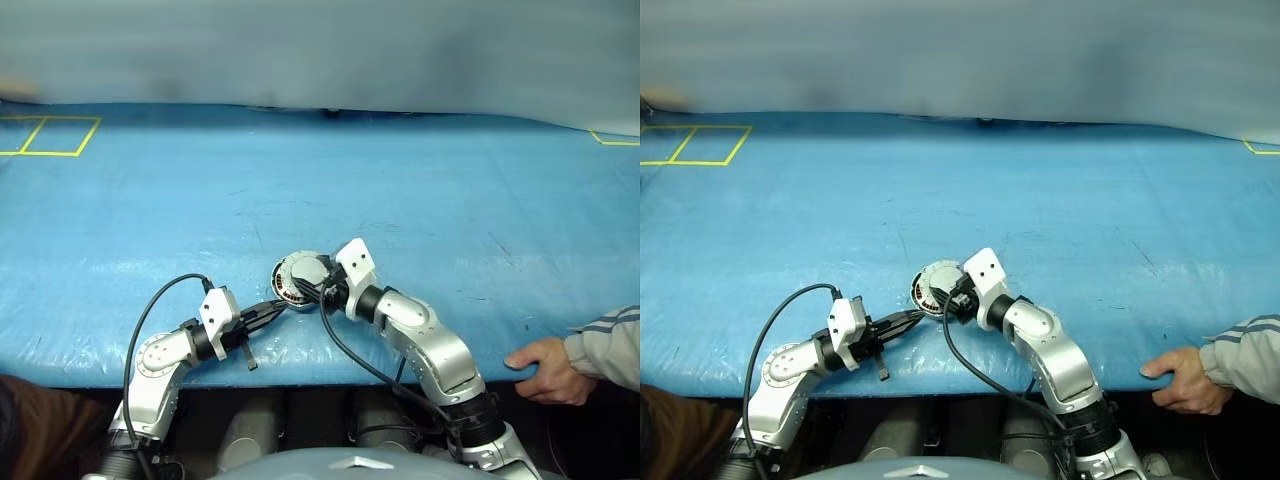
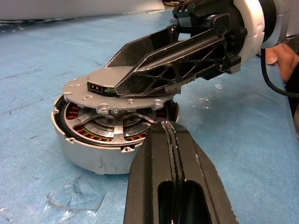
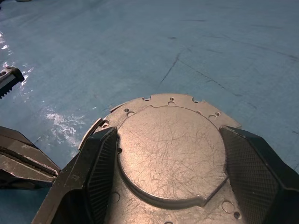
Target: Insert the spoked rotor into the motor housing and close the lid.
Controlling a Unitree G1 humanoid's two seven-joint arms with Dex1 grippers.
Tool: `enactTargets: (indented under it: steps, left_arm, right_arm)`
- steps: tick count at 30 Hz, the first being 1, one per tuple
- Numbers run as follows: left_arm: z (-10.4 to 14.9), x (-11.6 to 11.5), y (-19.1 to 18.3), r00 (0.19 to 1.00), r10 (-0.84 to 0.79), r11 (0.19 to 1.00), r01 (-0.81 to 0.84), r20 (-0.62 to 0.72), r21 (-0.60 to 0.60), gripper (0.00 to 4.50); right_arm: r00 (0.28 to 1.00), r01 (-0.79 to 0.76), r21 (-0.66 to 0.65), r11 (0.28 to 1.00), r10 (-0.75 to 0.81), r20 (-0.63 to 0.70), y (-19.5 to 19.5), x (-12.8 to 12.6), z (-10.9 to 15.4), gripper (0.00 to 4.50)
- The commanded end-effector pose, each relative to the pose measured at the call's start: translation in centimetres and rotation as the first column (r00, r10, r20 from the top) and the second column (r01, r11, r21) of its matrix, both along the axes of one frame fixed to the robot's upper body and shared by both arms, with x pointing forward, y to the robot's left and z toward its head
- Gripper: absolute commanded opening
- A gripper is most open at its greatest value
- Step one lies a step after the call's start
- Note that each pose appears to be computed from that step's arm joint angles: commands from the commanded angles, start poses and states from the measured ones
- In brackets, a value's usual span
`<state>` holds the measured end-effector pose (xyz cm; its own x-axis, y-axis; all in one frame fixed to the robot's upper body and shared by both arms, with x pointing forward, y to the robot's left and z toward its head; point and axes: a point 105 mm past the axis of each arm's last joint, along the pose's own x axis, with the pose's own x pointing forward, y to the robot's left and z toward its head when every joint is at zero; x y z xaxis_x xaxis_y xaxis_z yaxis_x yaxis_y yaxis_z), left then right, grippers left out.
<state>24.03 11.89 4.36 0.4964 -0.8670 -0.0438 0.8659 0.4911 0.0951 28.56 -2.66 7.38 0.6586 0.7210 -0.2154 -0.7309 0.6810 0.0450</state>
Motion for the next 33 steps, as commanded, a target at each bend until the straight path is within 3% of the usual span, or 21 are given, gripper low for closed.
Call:
enactTargets:
  steps: [1, 18, 33]
  left_arm:
    - [0.1, -0.1, -0.1, 1.000, -0.006, 1.000, 0.006, 0.017, 0.001, 0.00]
    - [-0.7, 0.1, -0.4, 1.000, -0.010, 1.000, 0.010, 0.008, 0.021, 0.00]
    - [-1.3, 0.1, -0.4, 1.000, 0.009, 1.000, -0.010, 0.006, 0.028, 0.00]
  right_arm:
    - [0.996, -0.013, -0.018, 1.000, 0.014, 0.087, 0.8, -0.2, 1.9, 3.10]
    - [0.999, -0.020, -0.047, 0.999, 0.019, -0.036, 1.4, -1.2, 0.9, 3.10]
    - [0.996, 0.037, -0.116, 0.993, -0.046, -0.078, 1.8, -0.3, -0.7, 3.10]
